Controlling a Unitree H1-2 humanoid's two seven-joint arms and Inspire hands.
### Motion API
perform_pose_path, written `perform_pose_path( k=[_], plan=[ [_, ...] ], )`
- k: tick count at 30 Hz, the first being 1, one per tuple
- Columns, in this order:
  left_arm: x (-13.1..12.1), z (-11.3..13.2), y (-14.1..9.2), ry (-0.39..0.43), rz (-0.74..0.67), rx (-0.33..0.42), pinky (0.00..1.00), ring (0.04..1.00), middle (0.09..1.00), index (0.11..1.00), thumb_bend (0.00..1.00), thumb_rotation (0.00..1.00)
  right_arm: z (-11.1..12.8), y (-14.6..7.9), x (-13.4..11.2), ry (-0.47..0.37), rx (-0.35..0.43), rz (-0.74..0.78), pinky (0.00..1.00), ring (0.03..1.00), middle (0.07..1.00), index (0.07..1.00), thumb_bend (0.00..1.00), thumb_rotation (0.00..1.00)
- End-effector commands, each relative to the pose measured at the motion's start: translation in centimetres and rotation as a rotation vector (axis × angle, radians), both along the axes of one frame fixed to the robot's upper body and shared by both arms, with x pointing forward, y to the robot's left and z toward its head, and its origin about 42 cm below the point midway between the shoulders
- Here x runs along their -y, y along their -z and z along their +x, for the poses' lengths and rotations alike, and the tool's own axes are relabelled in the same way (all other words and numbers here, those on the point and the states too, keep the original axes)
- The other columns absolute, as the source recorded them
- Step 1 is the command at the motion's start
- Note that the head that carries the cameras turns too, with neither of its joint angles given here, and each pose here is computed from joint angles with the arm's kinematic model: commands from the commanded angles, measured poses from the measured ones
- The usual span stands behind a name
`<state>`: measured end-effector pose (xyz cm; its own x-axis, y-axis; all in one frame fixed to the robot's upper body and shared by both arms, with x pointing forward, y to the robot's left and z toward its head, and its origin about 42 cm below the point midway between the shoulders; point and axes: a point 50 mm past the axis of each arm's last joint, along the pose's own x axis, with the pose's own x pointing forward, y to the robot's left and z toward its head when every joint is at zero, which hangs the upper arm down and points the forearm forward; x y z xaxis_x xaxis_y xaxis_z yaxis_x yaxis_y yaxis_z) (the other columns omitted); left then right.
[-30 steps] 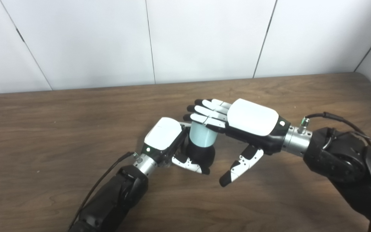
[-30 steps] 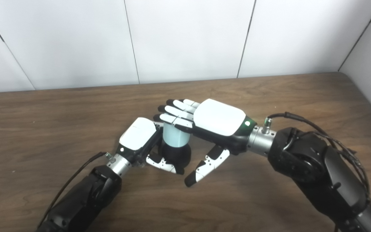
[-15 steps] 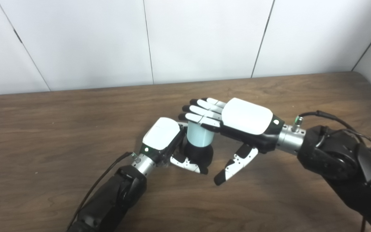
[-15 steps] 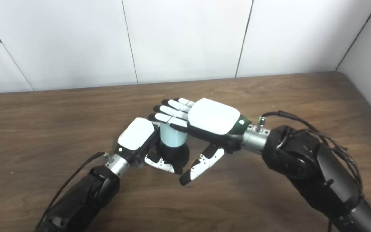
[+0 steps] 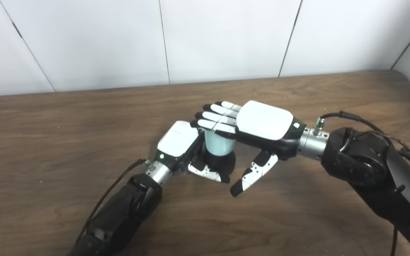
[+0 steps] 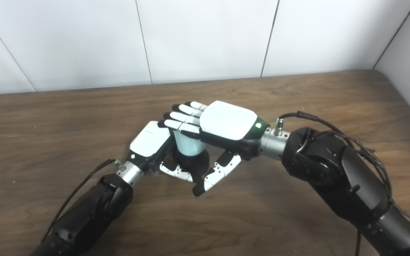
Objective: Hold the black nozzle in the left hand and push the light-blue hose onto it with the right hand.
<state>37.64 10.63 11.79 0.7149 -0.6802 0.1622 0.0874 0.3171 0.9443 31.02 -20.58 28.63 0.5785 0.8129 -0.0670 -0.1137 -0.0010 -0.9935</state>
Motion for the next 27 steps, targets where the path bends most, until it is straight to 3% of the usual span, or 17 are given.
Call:
perform_pose_path(
  k=[1,4,8,12,15,18,23,27],
  plan=[
    [-1.6,-2.3,4.8,-0.006,0.171,-0.163,0.24,0.332,0.444,0.486,0.53,0.00,0.0,1.8,-0.1,-0.017,-0.100,-0.077,0.98,1.000,1.000,0.986,0.88,0.92],
    [-1.5,-2.3,4.7,-0.007,0.174,-0.165,0.24,0.332,0.469,0.483,0.53,0.00,0.0,1.3,0.2,-0.004,-0.087,-0.034,0.98,1.000,1.000,0.990,0.86,0.92],
    [-1.6,-2.3,4.7,-0.009,0.176,-0.161,0.24,0.331,0.396,0.495,0.52,0.00,0.1,0.7,0.7,0.050,-0.078,0.184,0.89,0.978,0.996,0.999,0.79,0.83],
    [-1.8,-2.2,4.9,-0.016,0.176,-0.166,0.24,0.329,0.469,0.483,0.53,0.00,0.4,0.6,1.1,0.136,-0.121,0.465,0.68,0.857,0.928,0.968,0.71,0.69],
    [-2.0,-2.2,5.0,-0.016,0.166,-0.164,0.24,0.331,0.401,0.493,0.52,0.00,0.3,0.9,1.3,0.255,-0.196,0.754,0.51,0.712,0.851,0.908,0.63,0.55],
    [-2.0,-2.3,5.1,-0.015,0.163,-0.163,0.24,0.332,0.394,0.494,0.52,0.00,0.3,1.4,1.6,0.342,-0.231,0.944,0.43,0.612,0.777,0.864,0.55,0.47],
    [-2.2,-2.3,5.0,-0.016,0.171,-0.161,0.24,0.335,0.394,0.495,0.52,0.00,1.1,2.8,2.6,0.465,-0.262,1.193,0.39,0.542,0.735,0.843,0.52,0.55],
    [-2.3,-2.4,5.2,-0.021,0.173,-0.157,0.23,0.326,0.392,0.495,0.52,0.00,2.1,3.7,3.3,0.594,-0.375,1.366,0.36,0.498,0.702,0.794,0.57,0.52]
  ],
)
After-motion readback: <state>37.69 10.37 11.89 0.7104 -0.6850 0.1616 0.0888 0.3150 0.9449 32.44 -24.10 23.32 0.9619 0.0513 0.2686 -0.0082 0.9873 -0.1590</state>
